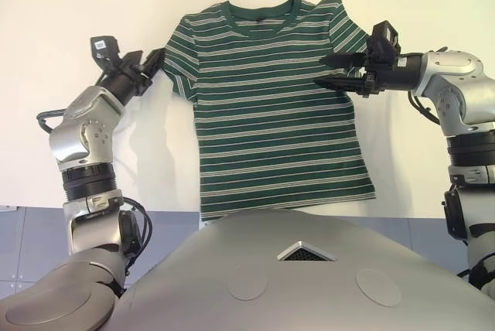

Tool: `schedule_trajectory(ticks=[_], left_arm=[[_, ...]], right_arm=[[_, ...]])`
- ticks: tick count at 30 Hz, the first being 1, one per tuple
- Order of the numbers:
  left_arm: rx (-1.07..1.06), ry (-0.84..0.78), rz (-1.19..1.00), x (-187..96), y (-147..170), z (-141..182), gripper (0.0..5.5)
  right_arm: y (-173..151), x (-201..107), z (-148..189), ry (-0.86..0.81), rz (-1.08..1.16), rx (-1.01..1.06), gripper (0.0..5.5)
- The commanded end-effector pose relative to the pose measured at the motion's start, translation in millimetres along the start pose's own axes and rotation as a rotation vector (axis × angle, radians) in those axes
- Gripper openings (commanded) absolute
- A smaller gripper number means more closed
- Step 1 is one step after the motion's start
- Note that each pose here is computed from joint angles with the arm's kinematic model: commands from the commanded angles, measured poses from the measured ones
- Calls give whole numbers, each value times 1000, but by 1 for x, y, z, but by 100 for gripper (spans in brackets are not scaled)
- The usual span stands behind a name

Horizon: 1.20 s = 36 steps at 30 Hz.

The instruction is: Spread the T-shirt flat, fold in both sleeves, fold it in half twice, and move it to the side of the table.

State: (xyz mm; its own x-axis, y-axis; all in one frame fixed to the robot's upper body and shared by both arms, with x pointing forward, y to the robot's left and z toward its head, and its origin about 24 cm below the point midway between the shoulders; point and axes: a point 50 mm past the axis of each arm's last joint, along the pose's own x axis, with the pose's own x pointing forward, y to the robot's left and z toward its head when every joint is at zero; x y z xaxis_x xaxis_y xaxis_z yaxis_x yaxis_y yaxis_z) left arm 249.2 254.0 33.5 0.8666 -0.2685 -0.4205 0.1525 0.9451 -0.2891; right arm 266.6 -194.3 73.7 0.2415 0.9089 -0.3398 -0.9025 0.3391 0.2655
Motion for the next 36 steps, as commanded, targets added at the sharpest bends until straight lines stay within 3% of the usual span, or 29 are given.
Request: schedule_trajectory(ticks=[1,5,12,16,19,23,28,35,36], left_arm=[[49,93,19,-5,3,-17,276],[37,103,16,-3,1,-22,221],[18,82,15,-3,-4,-23,78],[73,-42,-13,1,-17,3,3],[148,-60,-61,11,-38,15,1],[177,-86,-96,17,-58,27,1],[208,-63,-186,30,-94,28,1],[348,60,-208,55,-108,2,0],[346,44,-214,55,-111,4,29]], right_arm=[[-2,3,0,7,-13,-19,263],[-1,7,-1,14,-5,-30,263],[-1,11,1,-1,-13,-39,263],[-30,10,11,-109,-312,-16,263],[-40,7,18,-275,-529,115,263],[-39,-4,6,-335,-710,209,263],[-51,-29,-22,-268,-980,269,263],[-55,-21,-52,-99,-1015,337,249],[-54,-20,-54,-92,-1010,343,229]])
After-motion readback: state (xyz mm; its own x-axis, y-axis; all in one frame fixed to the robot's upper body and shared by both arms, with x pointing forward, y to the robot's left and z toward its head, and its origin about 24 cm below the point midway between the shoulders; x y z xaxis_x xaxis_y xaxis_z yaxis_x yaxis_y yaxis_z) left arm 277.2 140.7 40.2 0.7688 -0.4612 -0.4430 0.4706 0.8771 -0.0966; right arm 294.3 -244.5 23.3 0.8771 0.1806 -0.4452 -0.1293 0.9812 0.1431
